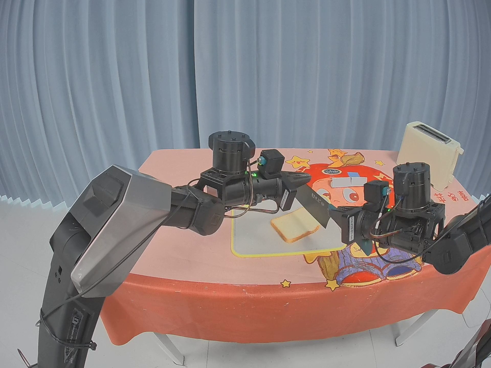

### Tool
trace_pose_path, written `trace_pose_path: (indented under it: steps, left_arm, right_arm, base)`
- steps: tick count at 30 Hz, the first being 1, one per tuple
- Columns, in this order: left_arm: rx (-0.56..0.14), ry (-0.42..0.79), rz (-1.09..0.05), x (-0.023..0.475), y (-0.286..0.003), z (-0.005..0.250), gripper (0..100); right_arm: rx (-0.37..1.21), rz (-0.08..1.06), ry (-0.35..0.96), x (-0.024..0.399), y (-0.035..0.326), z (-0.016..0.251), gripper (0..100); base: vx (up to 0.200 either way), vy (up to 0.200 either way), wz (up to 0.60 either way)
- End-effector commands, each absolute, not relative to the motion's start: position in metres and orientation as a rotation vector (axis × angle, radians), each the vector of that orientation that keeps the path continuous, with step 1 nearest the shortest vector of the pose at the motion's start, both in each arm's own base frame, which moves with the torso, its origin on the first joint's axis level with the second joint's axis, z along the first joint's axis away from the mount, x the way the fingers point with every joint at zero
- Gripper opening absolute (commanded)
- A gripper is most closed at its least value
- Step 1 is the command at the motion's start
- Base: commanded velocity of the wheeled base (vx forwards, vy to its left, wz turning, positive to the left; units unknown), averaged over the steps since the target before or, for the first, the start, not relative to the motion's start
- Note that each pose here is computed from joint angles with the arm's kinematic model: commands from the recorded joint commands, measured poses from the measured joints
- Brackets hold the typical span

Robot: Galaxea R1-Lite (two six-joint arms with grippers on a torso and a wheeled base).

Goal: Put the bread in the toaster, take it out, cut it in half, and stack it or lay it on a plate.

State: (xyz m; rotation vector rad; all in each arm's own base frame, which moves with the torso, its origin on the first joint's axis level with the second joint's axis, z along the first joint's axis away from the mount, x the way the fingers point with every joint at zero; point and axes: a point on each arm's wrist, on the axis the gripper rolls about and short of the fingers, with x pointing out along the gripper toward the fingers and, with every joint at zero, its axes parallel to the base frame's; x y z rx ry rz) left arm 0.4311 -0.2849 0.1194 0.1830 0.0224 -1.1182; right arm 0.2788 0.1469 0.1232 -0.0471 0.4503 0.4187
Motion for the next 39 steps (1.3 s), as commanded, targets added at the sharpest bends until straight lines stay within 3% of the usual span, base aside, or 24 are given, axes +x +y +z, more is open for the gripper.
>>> trace_pose_path:
  steps: [1, 27, 39]
  left_arm:
    - [0.185, 0.020, -1.117, 0.431, -0.285, 0.120, 0]
    - [0.186, 0.059, -1.091, 0.435, -0.283, 0.113, 0]
    - [0.191, 0.121, -1.120, 0.432, -0.297, 0.081, 0]
  right_arm:
    - [-0.035, 0.451, 0.438, 0.280, 0.147, 0.128, 0]
    - [-0.075, 0.470, 0.514, 0.280, 0.152, 0.103, 0]
    - [-0.076, 0.471, 0.521, 0.280, 0.152, 0.101, 0]
  base:
    - [0.000, 0.000, 0.00]
    - [0.000, 0.000, 0.00]
    - [0.000, 0.000, 0.00]
